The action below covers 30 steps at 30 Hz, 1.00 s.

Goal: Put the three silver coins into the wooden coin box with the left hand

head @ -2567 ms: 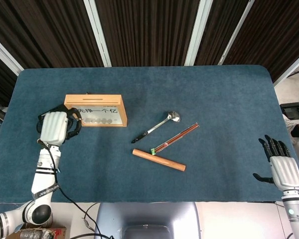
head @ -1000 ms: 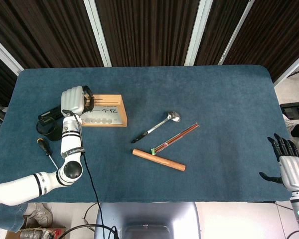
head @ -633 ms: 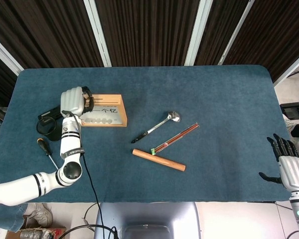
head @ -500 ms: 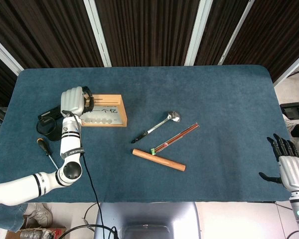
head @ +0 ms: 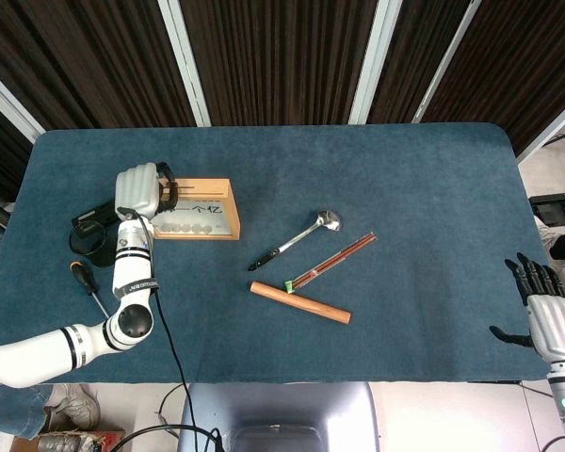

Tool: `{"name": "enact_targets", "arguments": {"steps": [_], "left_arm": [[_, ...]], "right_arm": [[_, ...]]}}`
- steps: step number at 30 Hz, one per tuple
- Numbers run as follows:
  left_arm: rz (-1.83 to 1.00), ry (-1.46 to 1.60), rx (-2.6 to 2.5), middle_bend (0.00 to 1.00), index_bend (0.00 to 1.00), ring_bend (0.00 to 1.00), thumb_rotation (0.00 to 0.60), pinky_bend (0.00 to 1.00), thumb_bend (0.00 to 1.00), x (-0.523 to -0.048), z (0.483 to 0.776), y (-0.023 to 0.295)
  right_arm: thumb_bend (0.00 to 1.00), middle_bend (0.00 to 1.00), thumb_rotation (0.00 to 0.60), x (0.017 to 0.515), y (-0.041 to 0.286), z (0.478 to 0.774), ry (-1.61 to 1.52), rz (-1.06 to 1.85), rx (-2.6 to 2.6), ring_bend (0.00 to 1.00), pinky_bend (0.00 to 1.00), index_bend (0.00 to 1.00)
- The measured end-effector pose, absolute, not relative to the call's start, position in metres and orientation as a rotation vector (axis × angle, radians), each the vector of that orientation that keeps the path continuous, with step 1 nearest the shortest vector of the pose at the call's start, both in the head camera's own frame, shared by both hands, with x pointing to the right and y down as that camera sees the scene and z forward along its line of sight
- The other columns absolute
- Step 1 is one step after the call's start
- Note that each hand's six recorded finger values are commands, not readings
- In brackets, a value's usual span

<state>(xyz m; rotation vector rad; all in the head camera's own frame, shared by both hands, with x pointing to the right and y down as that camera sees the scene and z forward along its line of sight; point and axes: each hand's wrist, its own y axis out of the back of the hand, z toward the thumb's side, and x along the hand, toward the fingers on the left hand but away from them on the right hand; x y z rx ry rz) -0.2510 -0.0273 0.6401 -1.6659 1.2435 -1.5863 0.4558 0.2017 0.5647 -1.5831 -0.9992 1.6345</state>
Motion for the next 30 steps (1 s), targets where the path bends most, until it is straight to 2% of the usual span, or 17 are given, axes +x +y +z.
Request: {"name": "enact_targets", "arguments": {"steps": [30], "left_arm": [[-1.551,1.224,-1.659,1.00,0.58,1.00,0.600,1.00,0.44,-0.2521,0.6379,-0.0278]], "right_arm": [[0.14,0.00,0.600,0.4562,0.2022,0.5651,-0.995,1.642,-1.585,0.00,0.00,0.00]]}}
